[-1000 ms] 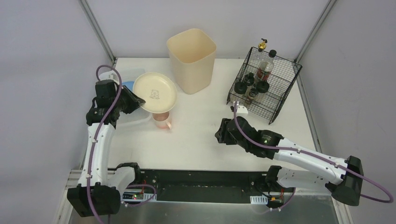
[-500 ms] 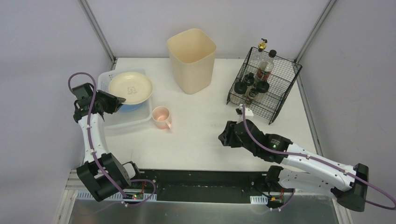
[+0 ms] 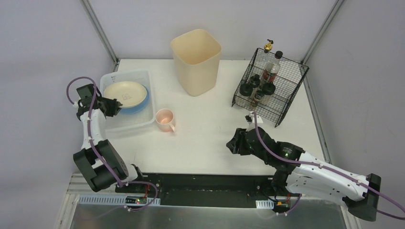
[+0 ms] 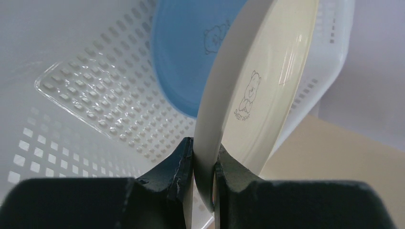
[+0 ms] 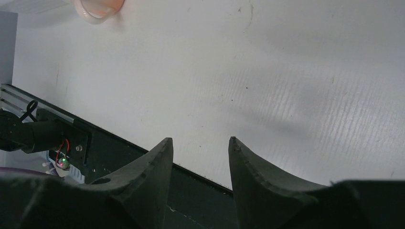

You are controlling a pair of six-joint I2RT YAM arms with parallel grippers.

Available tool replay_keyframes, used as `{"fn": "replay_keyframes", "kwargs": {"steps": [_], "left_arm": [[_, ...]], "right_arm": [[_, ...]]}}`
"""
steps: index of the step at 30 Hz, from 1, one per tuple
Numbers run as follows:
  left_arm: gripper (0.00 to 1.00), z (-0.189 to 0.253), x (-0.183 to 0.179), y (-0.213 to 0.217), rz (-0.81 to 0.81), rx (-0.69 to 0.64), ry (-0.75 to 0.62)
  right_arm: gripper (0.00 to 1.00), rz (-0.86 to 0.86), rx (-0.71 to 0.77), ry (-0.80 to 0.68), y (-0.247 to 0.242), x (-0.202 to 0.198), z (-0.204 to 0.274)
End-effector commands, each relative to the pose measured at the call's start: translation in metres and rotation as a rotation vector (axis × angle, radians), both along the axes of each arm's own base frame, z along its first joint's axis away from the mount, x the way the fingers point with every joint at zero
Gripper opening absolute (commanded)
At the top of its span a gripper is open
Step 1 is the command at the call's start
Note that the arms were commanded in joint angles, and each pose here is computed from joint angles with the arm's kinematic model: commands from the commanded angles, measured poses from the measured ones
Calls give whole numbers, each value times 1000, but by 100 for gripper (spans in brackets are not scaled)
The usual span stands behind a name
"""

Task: Clear the kitchen counter

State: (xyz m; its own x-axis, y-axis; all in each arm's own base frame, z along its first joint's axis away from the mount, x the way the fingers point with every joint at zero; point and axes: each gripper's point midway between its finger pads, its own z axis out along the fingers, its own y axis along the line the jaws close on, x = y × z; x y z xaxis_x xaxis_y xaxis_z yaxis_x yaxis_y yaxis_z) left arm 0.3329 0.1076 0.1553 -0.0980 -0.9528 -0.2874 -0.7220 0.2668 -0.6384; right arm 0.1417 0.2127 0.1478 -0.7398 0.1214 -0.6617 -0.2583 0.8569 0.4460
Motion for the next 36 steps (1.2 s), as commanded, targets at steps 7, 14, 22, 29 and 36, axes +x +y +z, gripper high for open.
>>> {"fn": "replay_keyframes", "kwargs": {"steps": [7, 14, 22, 29, 36], "left_arm": [[0, -23, 23, 29, 99, 3, 44], [0, -40, 31, 31, 97, -6, 87], [36, -45, 49, 31, 68, 20, 108], [53, -53, 65, 22, -4, 22, 129], [54, -41, 73, 16, -66, 18, 140]], "right_arm": [[49, 36, 96, 27, 8, -12, 2], [49, 37, 126, 73, 11, -18, -14], [50, 28, 135, 84, 10, -19, -15], [50, 21, 131, 93, 11, -19, -16], [50, 9, 133, 100, 10, -19, -16]]}}
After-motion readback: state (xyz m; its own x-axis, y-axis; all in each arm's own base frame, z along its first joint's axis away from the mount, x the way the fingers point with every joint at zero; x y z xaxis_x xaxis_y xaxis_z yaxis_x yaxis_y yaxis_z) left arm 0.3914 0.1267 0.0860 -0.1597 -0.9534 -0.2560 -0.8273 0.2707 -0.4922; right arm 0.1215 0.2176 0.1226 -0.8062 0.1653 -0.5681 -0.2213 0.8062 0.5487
